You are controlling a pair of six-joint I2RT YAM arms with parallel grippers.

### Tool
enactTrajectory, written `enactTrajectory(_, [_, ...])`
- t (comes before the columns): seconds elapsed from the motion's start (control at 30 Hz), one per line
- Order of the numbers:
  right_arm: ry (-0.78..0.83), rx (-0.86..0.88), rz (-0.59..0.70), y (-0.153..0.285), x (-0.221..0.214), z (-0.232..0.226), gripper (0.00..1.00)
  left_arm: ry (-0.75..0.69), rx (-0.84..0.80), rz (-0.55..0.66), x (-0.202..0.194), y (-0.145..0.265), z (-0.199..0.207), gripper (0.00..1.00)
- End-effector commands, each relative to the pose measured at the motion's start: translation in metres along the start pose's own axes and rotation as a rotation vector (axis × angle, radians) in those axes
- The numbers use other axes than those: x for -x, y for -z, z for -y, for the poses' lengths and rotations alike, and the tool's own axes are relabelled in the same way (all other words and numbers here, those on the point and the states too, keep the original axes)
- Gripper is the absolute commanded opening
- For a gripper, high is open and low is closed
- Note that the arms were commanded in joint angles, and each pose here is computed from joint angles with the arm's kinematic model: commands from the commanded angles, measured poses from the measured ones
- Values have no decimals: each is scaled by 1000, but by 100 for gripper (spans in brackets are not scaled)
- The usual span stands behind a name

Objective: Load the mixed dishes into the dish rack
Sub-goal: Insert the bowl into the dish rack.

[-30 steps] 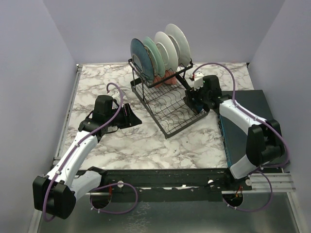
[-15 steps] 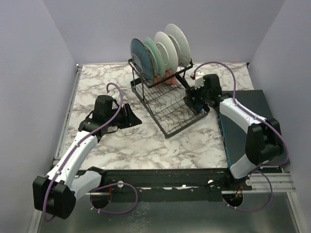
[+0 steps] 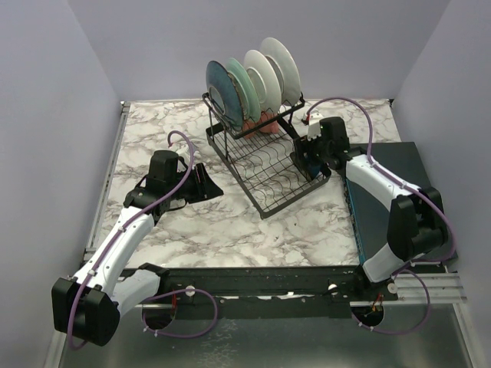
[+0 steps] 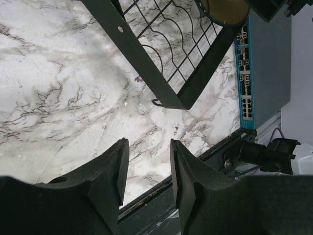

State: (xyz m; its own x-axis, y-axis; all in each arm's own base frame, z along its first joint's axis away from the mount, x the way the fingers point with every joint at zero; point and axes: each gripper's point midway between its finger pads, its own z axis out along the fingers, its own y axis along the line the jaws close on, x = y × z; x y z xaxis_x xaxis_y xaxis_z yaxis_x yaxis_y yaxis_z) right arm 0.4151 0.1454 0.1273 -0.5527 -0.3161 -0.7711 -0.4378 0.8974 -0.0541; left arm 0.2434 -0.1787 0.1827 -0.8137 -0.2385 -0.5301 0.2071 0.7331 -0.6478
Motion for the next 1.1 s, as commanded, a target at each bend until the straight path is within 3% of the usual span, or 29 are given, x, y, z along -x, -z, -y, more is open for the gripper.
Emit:
enactTrajectory(0.0, [-8, -60, 3, 6, 8, 9, 59, -22, 18, 9, 2, 0, -4, 45])
enactTrajectory(0.4, [-16, -146, 7, 8, 11, 23, 83, -23, 33, 17, 3, 0, -6, 45])
enactTrajectory(1.07, [-36, -107, 64, 25, 31, 16, 97, -26, 58, 32, 6, 1, -10, 49])
